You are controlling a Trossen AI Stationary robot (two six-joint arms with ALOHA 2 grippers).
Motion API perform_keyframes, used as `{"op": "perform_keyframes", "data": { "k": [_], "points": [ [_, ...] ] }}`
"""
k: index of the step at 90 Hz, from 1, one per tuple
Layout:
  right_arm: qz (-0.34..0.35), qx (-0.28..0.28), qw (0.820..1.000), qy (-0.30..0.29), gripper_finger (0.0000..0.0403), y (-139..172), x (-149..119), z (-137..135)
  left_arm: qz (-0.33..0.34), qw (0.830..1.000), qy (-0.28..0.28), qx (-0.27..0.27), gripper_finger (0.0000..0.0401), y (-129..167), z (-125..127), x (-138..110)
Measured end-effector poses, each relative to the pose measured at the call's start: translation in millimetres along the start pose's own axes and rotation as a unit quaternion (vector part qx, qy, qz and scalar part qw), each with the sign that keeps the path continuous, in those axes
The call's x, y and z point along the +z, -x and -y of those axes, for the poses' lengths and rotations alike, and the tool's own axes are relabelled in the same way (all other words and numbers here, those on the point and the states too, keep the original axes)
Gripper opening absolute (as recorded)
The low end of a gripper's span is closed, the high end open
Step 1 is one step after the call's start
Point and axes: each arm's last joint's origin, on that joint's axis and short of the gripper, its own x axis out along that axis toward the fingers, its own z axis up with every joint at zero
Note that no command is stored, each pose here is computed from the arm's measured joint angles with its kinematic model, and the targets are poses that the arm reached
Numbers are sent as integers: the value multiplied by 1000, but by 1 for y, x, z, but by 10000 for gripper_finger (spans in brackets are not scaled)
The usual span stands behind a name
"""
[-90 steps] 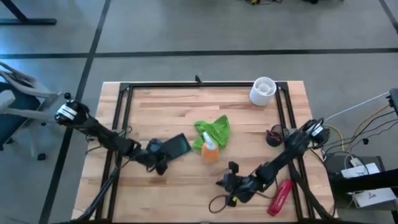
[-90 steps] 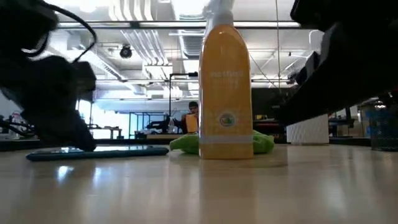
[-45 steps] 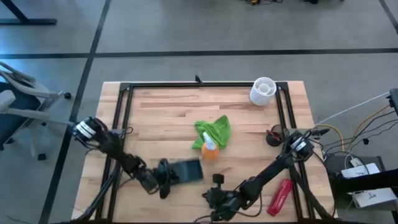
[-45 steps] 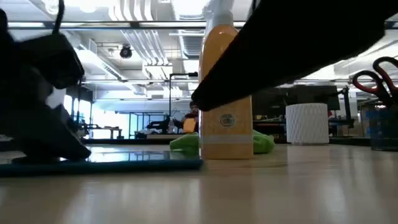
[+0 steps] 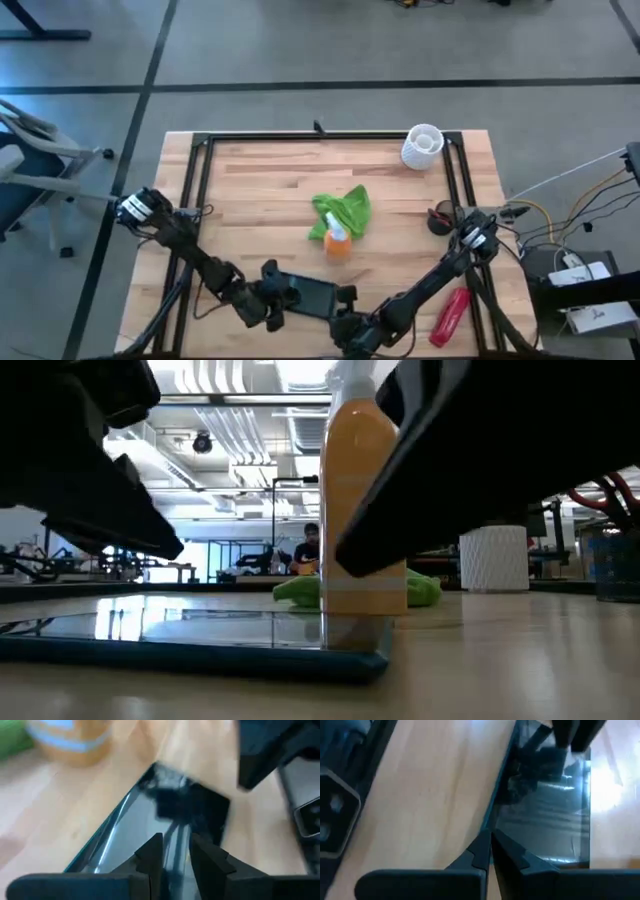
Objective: Apply microfiber cloth
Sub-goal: Spray the front and back of the tablet with the spray bottle
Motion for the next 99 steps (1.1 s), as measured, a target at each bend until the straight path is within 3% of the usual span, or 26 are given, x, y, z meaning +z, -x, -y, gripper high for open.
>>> {"op": "perform_keyframes", "data": {
  "k": [7,42,58,70,83,99],
  "points": [
    [-19,-6,1000,12,26,3,1,1,-22,999,1,27,80,1,-7,-4],
    [-39,-29,992,119,119,3,0,4,-47,997,-2,59,80,6,-14,-10],
    [-61,-34,982,176,133,-15,-13,-2,-39,996,-4,78,80,-4,-16,-18],
    [-51,-84,968,232,141,-25,-18,-7,-39,996,-4,77,80,-10,-16,-23],
    [-49,-101,950,290,140,-32,-18,-10,-39,997,-2,73,80,-13,-15,-26],
    [-41,-105,946,305,128,-29,-9,-10,-42,996,-3,74,80,-15,-16,-28]
  ]
}}
